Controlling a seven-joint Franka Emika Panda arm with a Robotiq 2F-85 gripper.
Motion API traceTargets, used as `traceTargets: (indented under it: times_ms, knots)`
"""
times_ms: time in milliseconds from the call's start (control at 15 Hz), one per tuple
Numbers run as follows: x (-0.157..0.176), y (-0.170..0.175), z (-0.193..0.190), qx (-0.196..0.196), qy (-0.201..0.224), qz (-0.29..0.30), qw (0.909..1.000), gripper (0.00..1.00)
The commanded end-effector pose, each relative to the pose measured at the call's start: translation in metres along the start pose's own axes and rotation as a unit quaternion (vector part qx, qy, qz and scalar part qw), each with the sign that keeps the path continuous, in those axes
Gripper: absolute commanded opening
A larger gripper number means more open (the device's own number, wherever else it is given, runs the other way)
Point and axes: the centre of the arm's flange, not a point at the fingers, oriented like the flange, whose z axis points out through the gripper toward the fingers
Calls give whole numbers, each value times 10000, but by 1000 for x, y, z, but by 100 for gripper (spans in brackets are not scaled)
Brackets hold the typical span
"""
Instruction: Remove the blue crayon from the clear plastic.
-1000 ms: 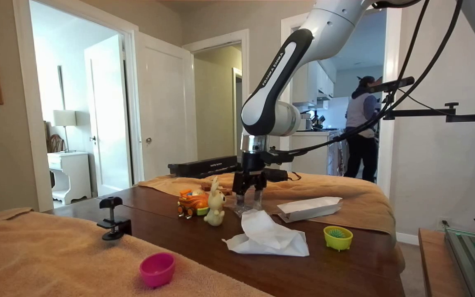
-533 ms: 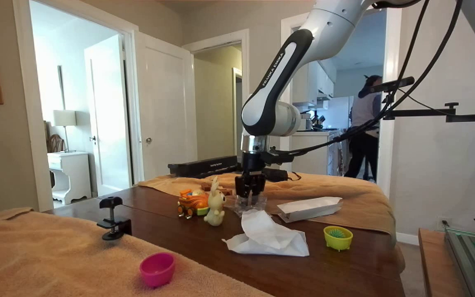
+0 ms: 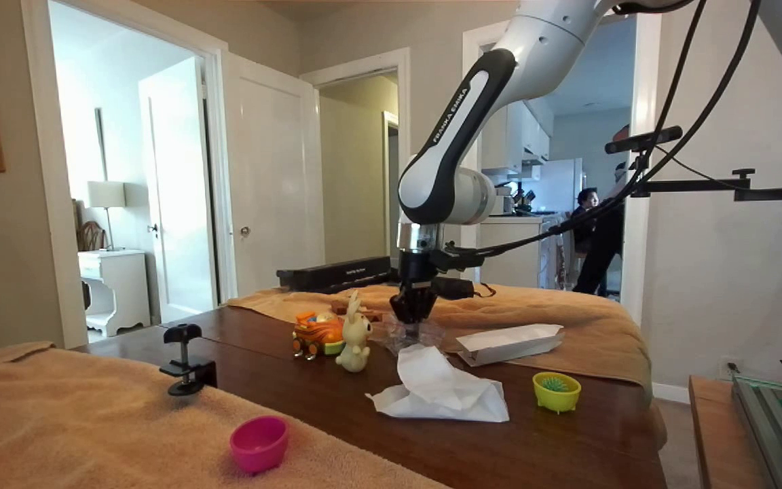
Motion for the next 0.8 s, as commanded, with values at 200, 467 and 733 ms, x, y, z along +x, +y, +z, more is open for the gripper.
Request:
traceTargets:
  times_ms: [200, 467, 733]
  knots:
    - [1, -1, 5, -96, -74, -128, 9998, 0]
    - [1, -2, 4, -109, -67, -150, 9998, 41]
    - [1, -2, 6, -117, -97, -163, 9998, 67]
